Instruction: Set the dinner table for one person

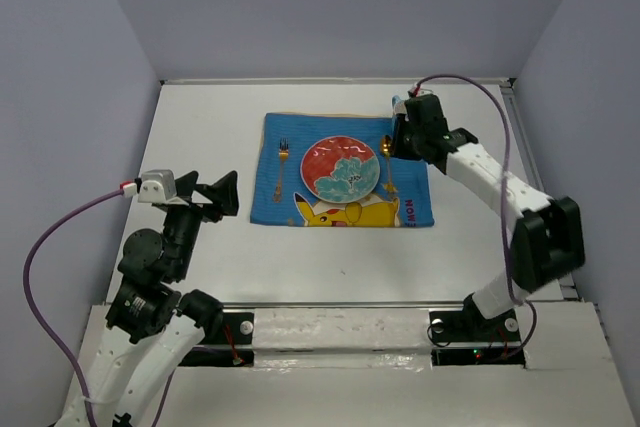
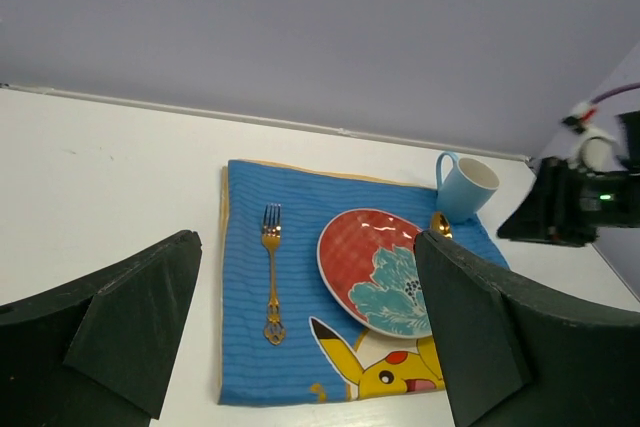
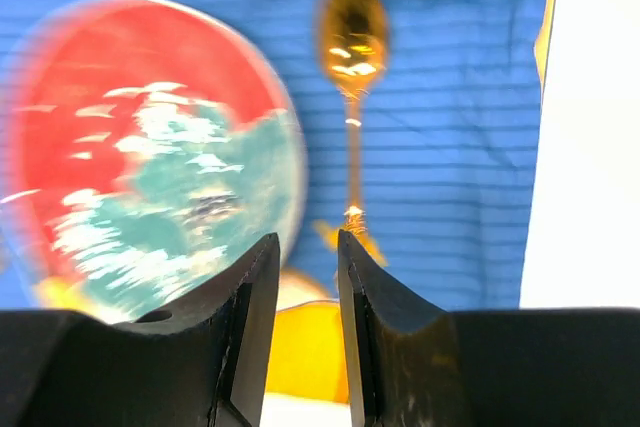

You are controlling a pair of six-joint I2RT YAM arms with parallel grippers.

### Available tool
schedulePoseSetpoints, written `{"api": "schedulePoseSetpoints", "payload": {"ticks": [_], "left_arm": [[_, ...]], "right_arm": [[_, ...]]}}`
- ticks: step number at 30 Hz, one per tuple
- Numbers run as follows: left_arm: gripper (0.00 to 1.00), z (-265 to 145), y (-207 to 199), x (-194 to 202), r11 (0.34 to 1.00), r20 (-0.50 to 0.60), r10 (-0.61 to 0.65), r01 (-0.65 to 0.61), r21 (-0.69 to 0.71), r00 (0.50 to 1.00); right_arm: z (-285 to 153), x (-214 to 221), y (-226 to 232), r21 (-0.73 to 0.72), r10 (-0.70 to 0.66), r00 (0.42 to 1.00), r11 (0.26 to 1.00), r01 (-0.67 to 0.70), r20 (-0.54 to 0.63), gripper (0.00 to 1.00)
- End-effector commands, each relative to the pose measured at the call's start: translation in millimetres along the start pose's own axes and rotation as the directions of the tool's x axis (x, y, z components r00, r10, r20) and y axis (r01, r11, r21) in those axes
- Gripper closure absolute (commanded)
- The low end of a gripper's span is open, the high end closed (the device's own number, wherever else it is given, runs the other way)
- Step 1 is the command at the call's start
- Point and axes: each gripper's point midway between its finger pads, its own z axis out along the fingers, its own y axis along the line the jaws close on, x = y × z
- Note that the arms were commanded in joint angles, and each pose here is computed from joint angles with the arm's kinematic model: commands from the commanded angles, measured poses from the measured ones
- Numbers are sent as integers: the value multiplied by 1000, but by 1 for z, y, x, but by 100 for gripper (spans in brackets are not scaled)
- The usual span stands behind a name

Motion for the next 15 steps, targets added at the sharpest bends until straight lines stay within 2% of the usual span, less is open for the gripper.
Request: {"api": "schedulePoseSetpoints", "payload": {"ticks": [1, 2, 3, 4, 5, 6, 7, 8, 9, 10, 15], "left_arm": [[1, 6, 3, -7, 1000, 29, 17, -16, -18, 999], [1, 6, 4, -8, 1000, 33, 15, -14, -21, 999], [1, 5, 5, -9, 1000, 38, 13, -12, -28, 999], [1, 4, 6, -15, 999, 57, 2, 0, -32, 998], [1, 3, 6, -17, 999, 68, -2, 5, -32, 998], [1, 2, 6, -19, 999, 77, -8, 11, -32, 997], [1, 1, 6, -22, 999, 87, -11, 14, -32, 996], [1, 0, 5, -27, 999, 102, -19, 22, -24, 995], [1, -1, 4, -30, 999, 110, -23, 25, -20, 994], [1, -1, 4, -32, 999, 117, -24, 27, -19, 993], [1, 4, 0, -40, 999, 124, -38, 40, -13, 992]], "right_arm": [[-93, -48, 28, -238, 87, 952, 971, -15, 293, 64], [-113, -49, 33, -284, 91, 938, 959, 8, 334, 63], [-161, -59, 33, -352, 121, 895, 935, 42, 429, 62], [-173, -54, 28, -362, 125, 873, 930, 63, 471, 56], [-221, -63, 22, -397, 167, 805, 913, 92, 569, 51], [-213, -57, 19, -386, 160, 815, 919, 84, 557, 42], [-255, -61, 10, -408, 195, 747, 906, 111, 636, 31], [-266, -56, 4, -410, 206, 726, 905, 114, 657, 2], [-280, -54, -3, -410, 222, 697, 905, 112, 682, 0], [-310, -52, -12, -433, 267, 637, 893, 119, 724, 0], [-325, -36, -39, -448, 349, 555, 893, 48, 755, 0]]}}
